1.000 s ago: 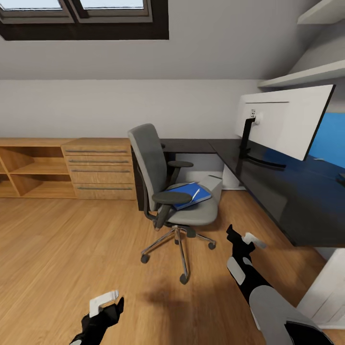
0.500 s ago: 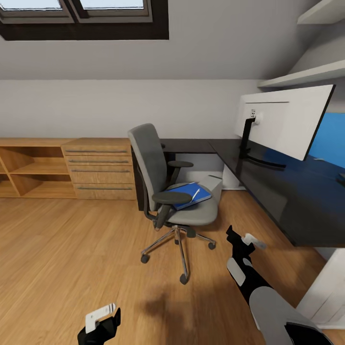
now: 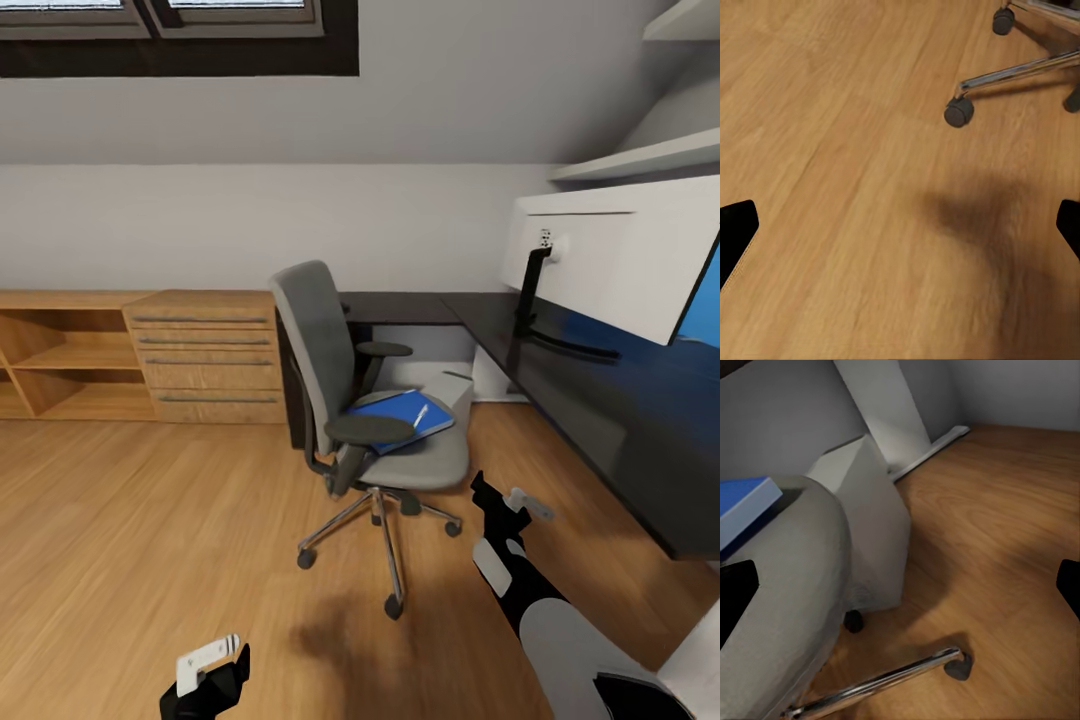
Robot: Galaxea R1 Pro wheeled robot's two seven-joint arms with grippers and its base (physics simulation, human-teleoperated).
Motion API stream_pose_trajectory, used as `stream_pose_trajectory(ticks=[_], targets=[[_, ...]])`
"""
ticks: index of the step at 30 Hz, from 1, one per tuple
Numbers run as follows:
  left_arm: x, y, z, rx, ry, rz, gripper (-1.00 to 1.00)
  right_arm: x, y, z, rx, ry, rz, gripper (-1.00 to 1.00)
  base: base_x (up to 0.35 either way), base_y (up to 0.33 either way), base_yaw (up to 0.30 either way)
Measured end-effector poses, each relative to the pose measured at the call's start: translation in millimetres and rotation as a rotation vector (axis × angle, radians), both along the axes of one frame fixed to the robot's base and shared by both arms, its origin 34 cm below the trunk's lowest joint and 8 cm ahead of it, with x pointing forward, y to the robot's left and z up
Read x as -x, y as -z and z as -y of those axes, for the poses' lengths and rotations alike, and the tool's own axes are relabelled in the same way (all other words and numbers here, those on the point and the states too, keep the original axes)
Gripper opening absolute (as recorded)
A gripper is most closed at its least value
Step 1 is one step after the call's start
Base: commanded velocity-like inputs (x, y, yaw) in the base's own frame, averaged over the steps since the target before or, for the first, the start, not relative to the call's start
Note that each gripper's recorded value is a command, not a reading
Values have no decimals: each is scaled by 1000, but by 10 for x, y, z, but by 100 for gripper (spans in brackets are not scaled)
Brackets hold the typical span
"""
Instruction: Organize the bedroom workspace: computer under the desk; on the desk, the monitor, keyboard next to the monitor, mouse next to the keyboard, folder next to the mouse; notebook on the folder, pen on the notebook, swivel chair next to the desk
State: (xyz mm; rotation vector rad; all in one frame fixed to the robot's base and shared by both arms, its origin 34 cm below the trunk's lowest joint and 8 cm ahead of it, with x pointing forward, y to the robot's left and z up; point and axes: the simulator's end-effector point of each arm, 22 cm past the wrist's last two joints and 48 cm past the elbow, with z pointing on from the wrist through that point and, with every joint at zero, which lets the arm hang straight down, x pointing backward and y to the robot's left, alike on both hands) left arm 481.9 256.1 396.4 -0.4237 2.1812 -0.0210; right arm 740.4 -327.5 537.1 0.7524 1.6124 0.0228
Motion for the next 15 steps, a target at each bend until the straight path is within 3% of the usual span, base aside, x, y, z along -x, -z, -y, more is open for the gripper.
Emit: stream_pose_trajectory(ticks=[5,11,15], targets=[[-3,-3,-3,-1,0,1,100,-1,0,-17,-2,-2,1,100,313,134,0],[2,3,0,0,-1,-1,100,-7,9,-189,-22,-14,5,100,317,96,0],[20,34,-2,-1,-1,-9,100,-1,24,-129,-25,-5,-1,100,125,4,0]])
